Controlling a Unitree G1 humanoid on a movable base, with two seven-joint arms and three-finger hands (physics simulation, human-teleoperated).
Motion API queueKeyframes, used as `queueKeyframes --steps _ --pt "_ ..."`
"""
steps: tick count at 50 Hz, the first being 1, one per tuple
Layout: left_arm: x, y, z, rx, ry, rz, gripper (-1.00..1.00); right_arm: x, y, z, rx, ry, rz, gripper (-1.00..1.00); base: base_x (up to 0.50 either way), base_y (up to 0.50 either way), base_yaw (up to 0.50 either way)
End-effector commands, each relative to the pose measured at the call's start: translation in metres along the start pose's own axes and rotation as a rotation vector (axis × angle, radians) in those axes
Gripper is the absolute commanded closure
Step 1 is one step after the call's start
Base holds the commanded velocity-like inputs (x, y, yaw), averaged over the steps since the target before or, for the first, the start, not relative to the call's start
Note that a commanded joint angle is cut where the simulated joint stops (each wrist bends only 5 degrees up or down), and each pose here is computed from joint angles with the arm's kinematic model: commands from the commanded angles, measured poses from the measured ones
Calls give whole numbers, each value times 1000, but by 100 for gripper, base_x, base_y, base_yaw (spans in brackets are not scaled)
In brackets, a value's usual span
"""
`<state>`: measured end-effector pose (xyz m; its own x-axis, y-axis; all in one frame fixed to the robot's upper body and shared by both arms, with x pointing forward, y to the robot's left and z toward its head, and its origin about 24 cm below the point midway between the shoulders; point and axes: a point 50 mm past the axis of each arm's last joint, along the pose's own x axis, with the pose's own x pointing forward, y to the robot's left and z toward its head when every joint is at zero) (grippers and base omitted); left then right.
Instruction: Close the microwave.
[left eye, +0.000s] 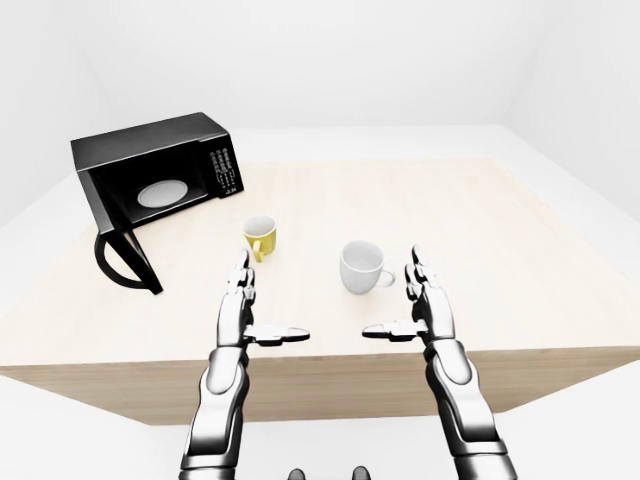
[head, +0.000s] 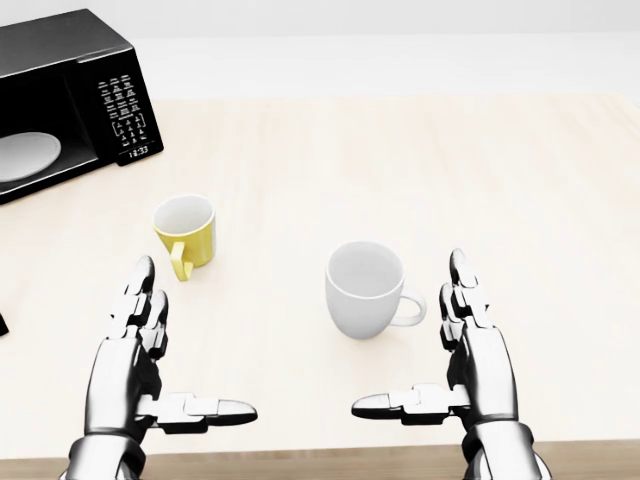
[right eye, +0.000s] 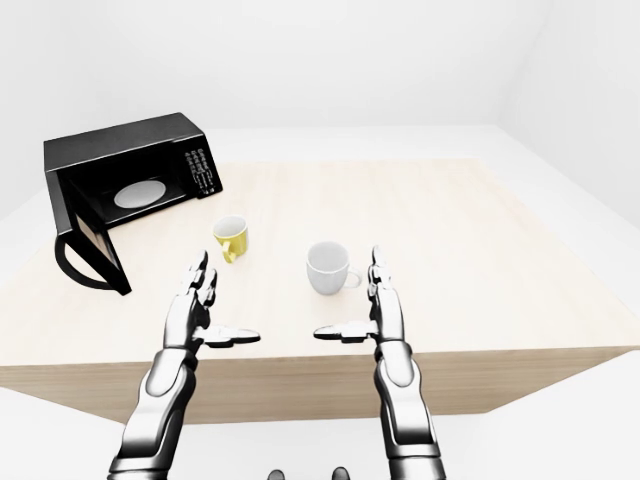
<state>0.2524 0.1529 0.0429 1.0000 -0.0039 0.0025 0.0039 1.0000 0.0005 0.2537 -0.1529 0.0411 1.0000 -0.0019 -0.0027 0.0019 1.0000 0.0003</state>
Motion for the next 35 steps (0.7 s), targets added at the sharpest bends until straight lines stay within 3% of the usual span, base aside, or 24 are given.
queueKeyframes --steps 1,25,26,27,30,32,33,35 --pt "-4 7 5 2 -9 -9 -100 -1 -6 0 -6 5 -4 -100 0 0 0" --pt "-12 2 12 -1 -16 -32 -100 -2 -2 1 -17 11 -9 -100 0 0 0" --pt "-29 5 45 -14 -147 -29 -100 -15 2 31 -15 -87 13 -100 0 0 0" --pt "-36 6 59 -8 -207 -27 -100 -23 4 47 -26 -157 12 -100 0 0 0" --pt "-57 9 91 -10 -345 -25 -100 -43 5 84 -52 -313 9 -100 0 0 0" --pt "-80 12 119 -21 -469 -21 -100 -64 4 114 -81 -448 -8 -100 0 0 0" --pt "-81 13 120 -20 -475 -21 -100 -65 4 115 -83 -454 -8 -100 0 0 0" --pt "-107 18 149 -20 -607 -8 -100 -86 2 144 -98 -592 -22 -100 0 0 0"
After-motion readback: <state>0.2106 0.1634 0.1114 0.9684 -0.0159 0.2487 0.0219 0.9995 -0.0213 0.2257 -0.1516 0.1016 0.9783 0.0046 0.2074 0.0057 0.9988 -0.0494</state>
